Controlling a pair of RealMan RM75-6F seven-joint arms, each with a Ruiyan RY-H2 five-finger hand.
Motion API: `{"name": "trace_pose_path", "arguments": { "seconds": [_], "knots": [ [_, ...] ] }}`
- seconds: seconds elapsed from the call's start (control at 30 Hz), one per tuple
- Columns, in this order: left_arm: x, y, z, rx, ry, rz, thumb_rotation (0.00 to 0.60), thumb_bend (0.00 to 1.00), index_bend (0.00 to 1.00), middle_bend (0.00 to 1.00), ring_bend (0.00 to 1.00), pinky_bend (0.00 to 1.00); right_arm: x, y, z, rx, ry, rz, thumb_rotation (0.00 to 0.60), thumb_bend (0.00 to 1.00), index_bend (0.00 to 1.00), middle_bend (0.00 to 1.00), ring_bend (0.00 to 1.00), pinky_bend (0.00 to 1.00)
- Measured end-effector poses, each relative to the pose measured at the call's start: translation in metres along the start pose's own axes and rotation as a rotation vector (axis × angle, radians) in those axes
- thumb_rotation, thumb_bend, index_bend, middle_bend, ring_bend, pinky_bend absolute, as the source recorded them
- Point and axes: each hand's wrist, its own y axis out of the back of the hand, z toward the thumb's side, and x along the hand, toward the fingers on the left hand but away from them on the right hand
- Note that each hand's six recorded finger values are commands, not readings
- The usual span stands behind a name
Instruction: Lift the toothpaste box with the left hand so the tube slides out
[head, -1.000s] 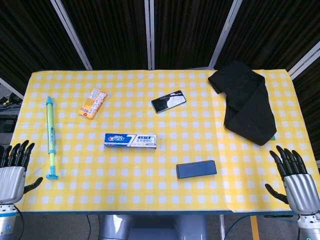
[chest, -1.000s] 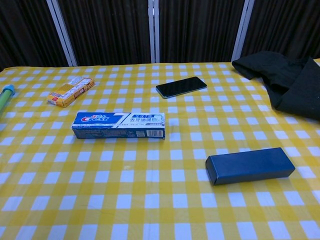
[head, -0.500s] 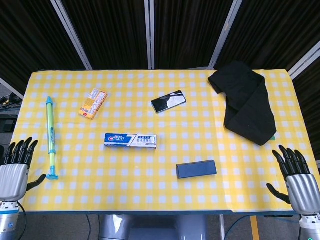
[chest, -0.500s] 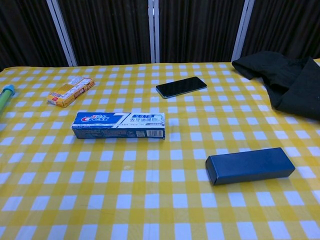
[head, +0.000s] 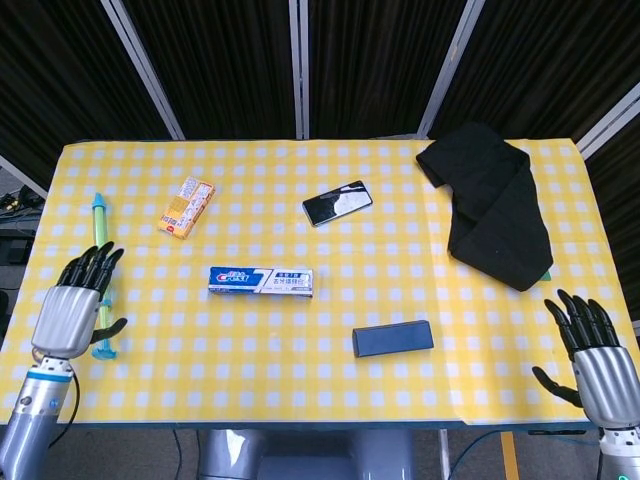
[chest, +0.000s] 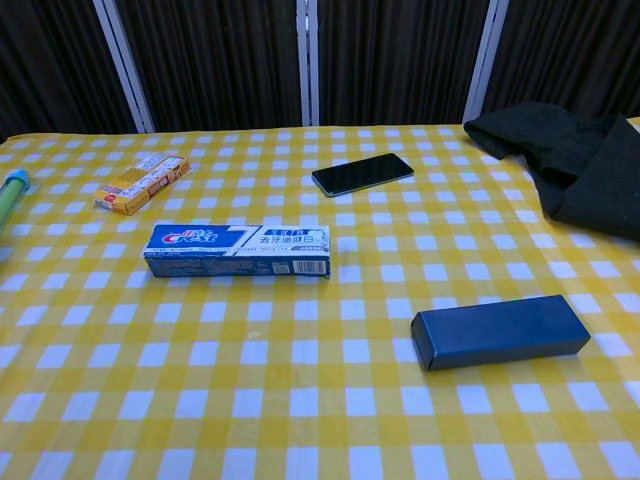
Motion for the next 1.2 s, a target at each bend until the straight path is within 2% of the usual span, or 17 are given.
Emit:
{"name": "trace_pose_path", "arguments": {
  "seconds": [0.23, 0.43, 0.57, 0.7, 1.2],
  "knots": [
    [0.044, -0.002, 0.023, 0.028, -0.026, -0.114, 0.600, 0.00, 0.10, 0.02, 0.12, 0.18, -0.001, 0.001, -0.003, -0.022, -0.005, 0.002, 0.600, 0.07, 0.01, 0.00, 0.00, 0.00],
    [0.070, -0.010, 0.047, 0.080, -0.055, -0.187, 0.600, 0.08, 0.16, 0.07, 0.16, 0.23, -0.001, 0.005, -0.006, -0.051, -0.008, -0.001, 0.600, 0.07, 0.01, 0.00, 0.00, 0.00],
    [0.083, -0.019, 0.067, 0.105, -0.078, -0.233, 0.600, 0.08, 0.19, 0.09, 0.17, 0.23, -0.001, 0.008, -0.008, -0.068, -0.009, -0.004, 0.600, 0.07, 0.02, 0.00, 0.00, 0.00],
    [0.094, -0.030, 0.085, 0.119, -0.092, -0.273, 0.600, 0.16, 0.19, 0.09, 0.18, 0.24, -0.001, 0.011, -0.010, -0.086, -0.010, -0.009, 0.600, 0.07, 0.02, 0.00, 0.00, 0.00],
    [0.123, -0.073, 0.125, 0.147, -0.087, -0.377, 0.600, 0.16, 0.19, 0.10, 0.18, 0.25, -0.004, 0.014, -0.023, -0.131, -0.036, -0.002, 0.600, 0.07, 0.02, 0.00, 0.00, 0.00]
  ]
}}
